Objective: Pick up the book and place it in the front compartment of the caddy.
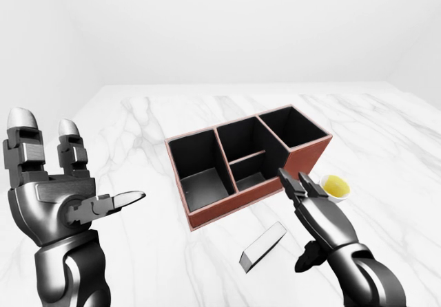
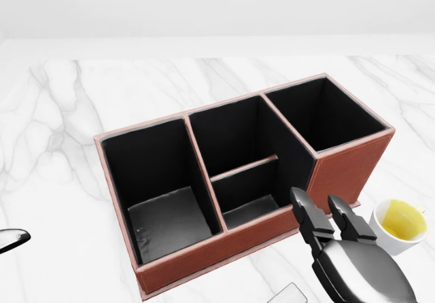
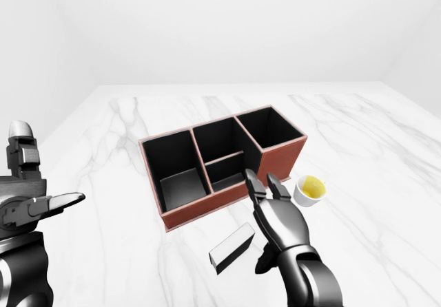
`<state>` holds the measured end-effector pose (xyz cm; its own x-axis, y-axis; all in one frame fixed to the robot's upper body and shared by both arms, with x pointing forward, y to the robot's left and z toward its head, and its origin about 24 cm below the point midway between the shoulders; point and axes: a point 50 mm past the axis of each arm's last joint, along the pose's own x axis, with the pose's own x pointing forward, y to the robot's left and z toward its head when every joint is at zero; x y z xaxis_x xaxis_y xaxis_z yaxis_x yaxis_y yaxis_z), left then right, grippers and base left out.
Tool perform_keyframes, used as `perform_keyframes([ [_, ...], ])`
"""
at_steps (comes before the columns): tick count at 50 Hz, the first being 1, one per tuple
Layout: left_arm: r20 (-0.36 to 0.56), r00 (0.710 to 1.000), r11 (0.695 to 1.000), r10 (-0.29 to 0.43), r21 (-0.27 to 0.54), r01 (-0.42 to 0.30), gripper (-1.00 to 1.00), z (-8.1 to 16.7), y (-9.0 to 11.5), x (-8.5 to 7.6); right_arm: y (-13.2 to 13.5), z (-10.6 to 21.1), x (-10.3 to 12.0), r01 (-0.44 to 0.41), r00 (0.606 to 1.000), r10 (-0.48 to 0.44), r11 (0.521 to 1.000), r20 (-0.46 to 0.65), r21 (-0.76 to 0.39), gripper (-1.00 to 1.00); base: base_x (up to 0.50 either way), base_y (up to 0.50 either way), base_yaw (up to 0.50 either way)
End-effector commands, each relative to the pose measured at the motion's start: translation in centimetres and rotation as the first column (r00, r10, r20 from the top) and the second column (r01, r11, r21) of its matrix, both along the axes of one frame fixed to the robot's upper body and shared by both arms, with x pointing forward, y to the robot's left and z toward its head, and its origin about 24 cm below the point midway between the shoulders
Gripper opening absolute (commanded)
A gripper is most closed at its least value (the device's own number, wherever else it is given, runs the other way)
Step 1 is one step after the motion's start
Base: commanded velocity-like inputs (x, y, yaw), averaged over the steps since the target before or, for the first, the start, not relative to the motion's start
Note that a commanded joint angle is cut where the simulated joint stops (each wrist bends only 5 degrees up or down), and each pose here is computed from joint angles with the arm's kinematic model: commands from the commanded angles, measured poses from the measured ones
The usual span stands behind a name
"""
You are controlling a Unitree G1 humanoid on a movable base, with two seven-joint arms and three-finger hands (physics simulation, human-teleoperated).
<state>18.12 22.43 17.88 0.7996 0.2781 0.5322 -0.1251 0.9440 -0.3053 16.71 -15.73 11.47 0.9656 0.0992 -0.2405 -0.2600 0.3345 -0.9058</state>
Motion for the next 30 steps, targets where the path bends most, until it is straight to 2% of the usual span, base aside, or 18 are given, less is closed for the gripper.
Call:
perform_keyframes([
  [1,-0.024,1.000,1.000,0.003,-0.009,-0.004,1.00,-0.5,0.0,0.4,0.7,-0.7,0.7,-0.020,0.999,0.019,0.999,-0.029,-0.041,1.00,0.00,0.00,0.00],
  [11,-0.020,1.000,1.000,0.004,-0.010,-0.004,1.00,-0.4,0.0,0.4,1.5,-0.6,1.1,-0.038,0.999,0.036,0.996,-0.017,-0.084,1.00,0.00,0.00,0.00],
  [30,-0.026,1.000,1.000,0.001,-0.006,-0.001,1.00,-0.5,-0.1,0.4,2.3,-1.8,1.6,-0.081,0.995,0.074,0.991,-0.071,-0.104,1.00,0.00,0.00,0.00],
])
